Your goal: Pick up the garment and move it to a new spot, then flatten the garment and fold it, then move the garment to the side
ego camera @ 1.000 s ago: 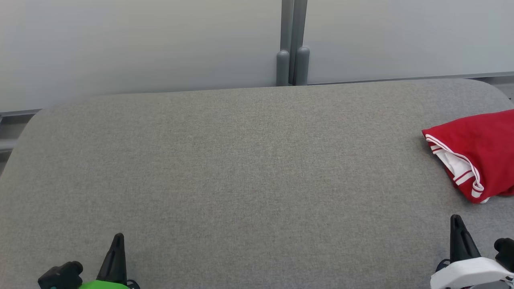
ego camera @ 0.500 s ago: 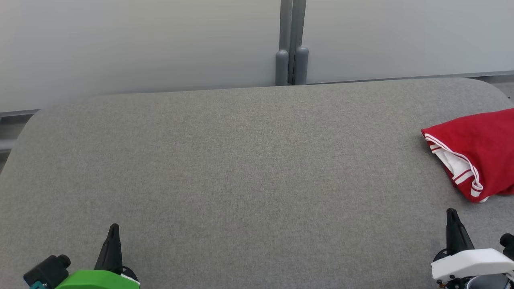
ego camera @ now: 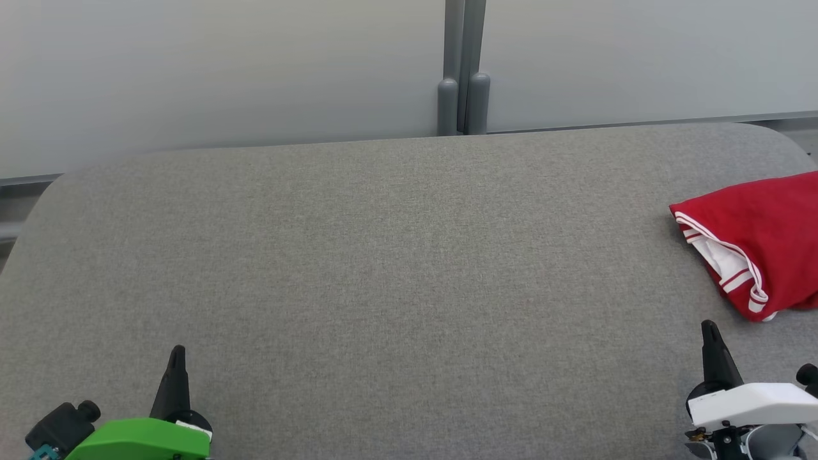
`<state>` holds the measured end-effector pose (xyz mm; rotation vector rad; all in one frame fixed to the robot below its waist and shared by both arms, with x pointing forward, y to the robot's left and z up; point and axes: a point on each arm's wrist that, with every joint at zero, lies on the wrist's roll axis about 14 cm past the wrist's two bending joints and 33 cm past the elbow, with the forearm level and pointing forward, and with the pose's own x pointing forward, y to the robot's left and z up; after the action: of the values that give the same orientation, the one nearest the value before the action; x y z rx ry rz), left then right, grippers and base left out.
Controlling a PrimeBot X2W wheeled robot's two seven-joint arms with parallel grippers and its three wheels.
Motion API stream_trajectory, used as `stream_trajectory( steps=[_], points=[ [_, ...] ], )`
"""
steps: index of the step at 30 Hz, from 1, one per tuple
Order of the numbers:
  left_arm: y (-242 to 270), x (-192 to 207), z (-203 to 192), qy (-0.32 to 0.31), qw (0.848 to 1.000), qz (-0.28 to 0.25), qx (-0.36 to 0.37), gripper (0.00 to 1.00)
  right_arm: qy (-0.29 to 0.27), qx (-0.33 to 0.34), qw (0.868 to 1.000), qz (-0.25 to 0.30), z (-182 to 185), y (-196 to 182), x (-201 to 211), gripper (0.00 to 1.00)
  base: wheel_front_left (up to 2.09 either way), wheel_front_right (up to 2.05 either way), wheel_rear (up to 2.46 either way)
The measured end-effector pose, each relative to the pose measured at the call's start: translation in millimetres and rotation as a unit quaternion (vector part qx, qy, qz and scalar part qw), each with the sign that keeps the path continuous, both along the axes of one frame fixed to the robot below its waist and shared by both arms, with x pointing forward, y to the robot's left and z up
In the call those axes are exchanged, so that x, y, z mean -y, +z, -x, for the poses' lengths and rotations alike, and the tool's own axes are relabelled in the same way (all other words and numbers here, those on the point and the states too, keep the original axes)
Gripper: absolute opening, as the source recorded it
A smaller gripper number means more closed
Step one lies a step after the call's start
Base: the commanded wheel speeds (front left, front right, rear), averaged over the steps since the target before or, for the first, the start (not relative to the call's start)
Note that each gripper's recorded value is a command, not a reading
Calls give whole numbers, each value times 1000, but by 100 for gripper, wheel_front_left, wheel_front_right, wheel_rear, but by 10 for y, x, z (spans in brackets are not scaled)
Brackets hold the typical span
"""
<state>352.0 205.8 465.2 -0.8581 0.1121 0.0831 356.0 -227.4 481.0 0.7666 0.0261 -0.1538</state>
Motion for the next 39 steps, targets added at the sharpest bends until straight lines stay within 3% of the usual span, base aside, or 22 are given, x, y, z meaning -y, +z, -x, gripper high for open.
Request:
stream_trajectory(
  steps=[17,39],
  points=[
    [107,11,-95,11,995,97,13,0,5,13,994,-110,-74,45,-63,0,0,0,0],
    [223,25,-187,16,979,200,30,0,17,32,973,-228,-164,131,-148,0,0,0,0]
  ],
)
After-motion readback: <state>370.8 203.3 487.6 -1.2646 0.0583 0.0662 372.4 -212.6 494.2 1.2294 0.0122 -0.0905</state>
